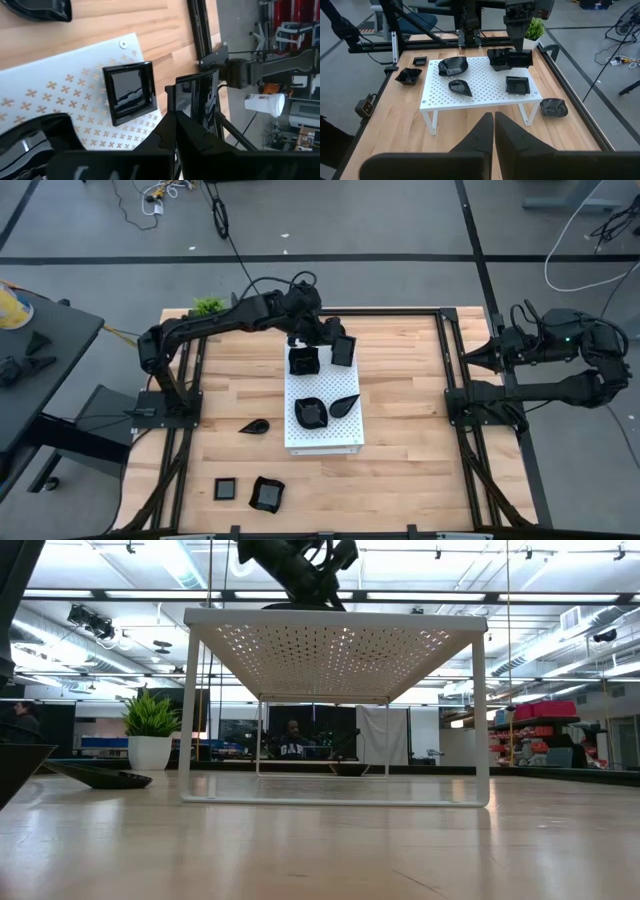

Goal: Pick & Place Mini shaped plates
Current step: Stack the black square plate on top of the other black square plate on the shelf

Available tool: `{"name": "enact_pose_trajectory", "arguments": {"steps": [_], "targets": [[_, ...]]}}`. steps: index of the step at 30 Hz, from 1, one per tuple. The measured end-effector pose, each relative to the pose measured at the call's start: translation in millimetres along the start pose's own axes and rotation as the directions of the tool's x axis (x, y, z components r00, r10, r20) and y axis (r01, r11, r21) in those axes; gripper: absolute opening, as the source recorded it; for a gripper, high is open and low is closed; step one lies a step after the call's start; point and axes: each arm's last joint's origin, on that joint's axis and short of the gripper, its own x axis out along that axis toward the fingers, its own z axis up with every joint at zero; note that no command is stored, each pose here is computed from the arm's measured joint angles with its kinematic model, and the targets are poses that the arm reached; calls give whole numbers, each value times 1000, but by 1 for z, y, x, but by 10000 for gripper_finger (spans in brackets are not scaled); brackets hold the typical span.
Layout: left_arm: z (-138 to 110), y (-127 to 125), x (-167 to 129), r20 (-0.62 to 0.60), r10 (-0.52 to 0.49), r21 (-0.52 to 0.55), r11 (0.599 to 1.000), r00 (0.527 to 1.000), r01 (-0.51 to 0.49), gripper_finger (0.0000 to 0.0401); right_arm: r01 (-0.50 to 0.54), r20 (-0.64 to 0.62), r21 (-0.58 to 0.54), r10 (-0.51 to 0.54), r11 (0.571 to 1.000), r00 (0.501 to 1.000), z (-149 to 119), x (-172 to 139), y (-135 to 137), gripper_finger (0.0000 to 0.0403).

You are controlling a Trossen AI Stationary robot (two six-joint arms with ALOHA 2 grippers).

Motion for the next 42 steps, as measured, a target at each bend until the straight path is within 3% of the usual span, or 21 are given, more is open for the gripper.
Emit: {"name": "enact_pose_trajectory", "arguments": {"steps": [15,42], "targets": [[-6,12,32,-99,55,-41,997,994,-60,7,0,0,0,0,1000,1000,0,0,0,22],[-4,17,40,-34,117,-58,991,993,-119,7,0,0,0,0,1000,1000,0,0,0,22]]}}
